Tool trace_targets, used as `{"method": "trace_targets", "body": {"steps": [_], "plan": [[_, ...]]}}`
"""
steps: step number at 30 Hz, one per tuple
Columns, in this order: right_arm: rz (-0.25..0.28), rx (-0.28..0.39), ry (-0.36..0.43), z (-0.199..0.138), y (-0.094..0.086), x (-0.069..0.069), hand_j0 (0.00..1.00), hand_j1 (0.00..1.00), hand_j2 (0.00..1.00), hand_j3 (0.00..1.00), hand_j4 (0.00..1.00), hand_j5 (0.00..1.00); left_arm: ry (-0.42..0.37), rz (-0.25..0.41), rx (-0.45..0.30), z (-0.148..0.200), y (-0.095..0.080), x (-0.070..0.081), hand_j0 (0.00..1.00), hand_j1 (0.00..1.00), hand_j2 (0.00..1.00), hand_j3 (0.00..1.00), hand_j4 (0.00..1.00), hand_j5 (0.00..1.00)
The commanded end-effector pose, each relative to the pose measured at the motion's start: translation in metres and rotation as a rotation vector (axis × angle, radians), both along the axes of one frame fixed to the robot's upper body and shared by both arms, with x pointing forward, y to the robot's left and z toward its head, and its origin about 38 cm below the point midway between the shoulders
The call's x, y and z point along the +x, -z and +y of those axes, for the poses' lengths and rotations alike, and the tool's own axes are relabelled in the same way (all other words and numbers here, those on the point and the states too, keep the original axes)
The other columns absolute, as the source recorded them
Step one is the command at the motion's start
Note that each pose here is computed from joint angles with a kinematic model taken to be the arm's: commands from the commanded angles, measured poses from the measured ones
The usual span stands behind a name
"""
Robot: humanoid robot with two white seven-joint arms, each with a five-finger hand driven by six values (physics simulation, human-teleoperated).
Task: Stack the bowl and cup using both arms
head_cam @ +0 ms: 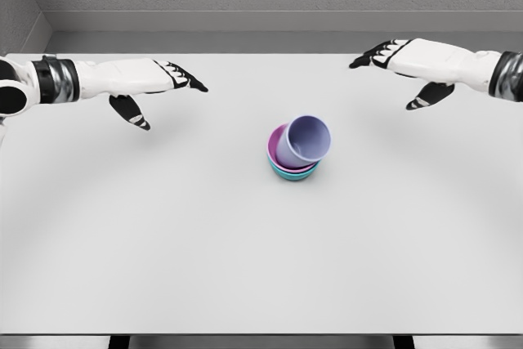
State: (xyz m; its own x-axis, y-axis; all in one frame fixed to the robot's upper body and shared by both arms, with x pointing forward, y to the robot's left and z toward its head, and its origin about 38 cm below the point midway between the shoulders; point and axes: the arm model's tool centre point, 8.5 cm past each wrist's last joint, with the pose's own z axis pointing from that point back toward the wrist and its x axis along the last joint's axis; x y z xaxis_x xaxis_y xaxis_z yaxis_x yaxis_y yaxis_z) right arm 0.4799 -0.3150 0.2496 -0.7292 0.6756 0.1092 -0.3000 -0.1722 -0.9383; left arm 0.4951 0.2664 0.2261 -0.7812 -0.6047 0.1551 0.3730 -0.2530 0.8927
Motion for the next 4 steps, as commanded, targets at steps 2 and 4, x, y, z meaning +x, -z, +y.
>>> {"method": "trace_targets", "body": {"steps": [2,4], "plan": [[0.003,0.008,0.01,-0.0028,-0.0002,0.0007,1.0,1.0,1.0,1.0,1.0,1.0,-0.014,-0.005,-0.012,0.0041,-0.0033,0.0013,1.0,1.0,1.0,1.0,1.0,1.0],[0.002,0.009,0.01,-0.0027,-0.001,0.0009,1.0,1.0,1.0,1.0,1.0,1.0,-0.012,-0.002,-0.013,0.0035,-0.0025,0.0008,1.0,1.0,1.0,1.0,1.0,1.0]]}}
